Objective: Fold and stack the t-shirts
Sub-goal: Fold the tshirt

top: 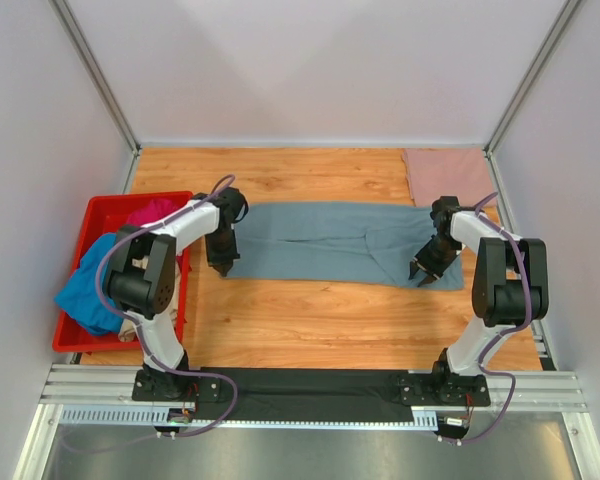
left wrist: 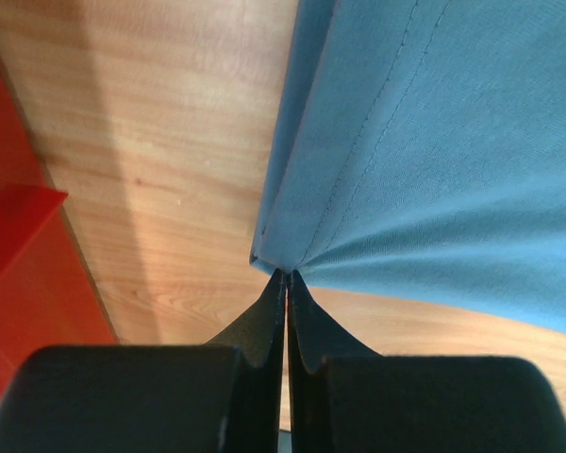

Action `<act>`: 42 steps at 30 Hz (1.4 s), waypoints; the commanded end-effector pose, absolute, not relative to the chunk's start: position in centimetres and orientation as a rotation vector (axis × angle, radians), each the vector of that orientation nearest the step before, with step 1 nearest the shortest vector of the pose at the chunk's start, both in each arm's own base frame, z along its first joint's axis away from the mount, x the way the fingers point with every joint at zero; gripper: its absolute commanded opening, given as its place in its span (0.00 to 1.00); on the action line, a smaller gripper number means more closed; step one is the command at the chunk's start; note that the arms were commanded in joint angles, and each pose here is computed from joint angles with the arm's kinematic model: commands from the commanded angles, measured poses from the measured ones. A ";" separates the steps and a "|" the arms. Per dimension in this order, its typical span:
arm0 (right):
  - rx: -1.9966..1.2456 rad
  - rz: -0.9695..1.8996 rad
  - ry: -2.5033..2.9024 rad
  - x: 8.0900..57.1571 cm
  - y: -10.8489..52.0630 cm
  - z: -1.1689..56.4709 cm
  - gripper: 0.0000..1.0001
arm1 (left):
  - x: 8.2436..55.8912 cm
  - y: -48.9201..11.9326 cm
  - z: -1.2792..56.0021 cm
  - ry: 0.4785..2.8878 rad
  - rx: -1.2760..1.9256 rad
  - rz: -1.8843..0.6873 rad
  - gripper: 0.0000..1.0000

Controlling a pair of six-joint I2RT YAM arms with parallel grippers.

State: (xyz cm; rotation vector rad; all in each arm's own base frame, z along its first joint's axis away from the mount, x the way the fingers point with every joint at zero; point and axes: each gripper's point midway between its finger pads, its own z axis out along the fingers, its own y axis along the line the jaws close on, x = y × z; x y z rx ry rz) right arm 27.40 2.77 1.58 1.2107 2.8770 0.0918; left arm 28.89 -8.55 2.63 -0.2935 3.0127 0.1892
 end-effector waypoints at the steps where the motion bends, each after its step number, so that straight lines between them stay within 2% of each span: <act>1: 1.198 0.065 2.888 26.9 2.6 1.1 0.33 | 27.7 -8.3 3.7 3.005 -0.349 0.179 0.00; 11: 1.207 0.068 2.874 27.0 2.6 1.3 0.33 | 26.6 -8.3 3.2 3.045 -0.398 0.193 0.00; 12: 1.216 0.072 2.872 26.9 2.6 1.4 0.33 | 26.5 -8.4 3.2 3.052 -0.396 0.185 0.10; 14: 1.228 0.082 2.864 26.8 2.8 1.8 0.35 | 26.3 -8.3 3.3 3.050 -0.403 0.187 0.23; 16: 1.263 0.128 2.831 26.7 3.3 2.7 0.37 | 26.5 -8.3 3.9 3.033 -0.407 0.179 0.31; 18: 1.289 0.189 2.793 26.2 4.4 3.3 0.39 | 27.1 -8.7 4.6 3.011 -0.398 0.147 0.34; 26: 1.347 0.266 2.764 24.6 7.1 2.4 0.40 | 29.3 -10.3 6.1 2.957 -0.341 0.007 0.36; 36: 1.402 0.293 2.658 26.5 7.0 3.4 0.34 | 28.1 -10.3 6.1 2.958 -0.325 -0.023 0.36; 42: 1.442 0.295 2.584 26.8 6.7 4.4 0.35 | 28.1 -10.2 6.1 2.958 -0.321 -0.022 0.36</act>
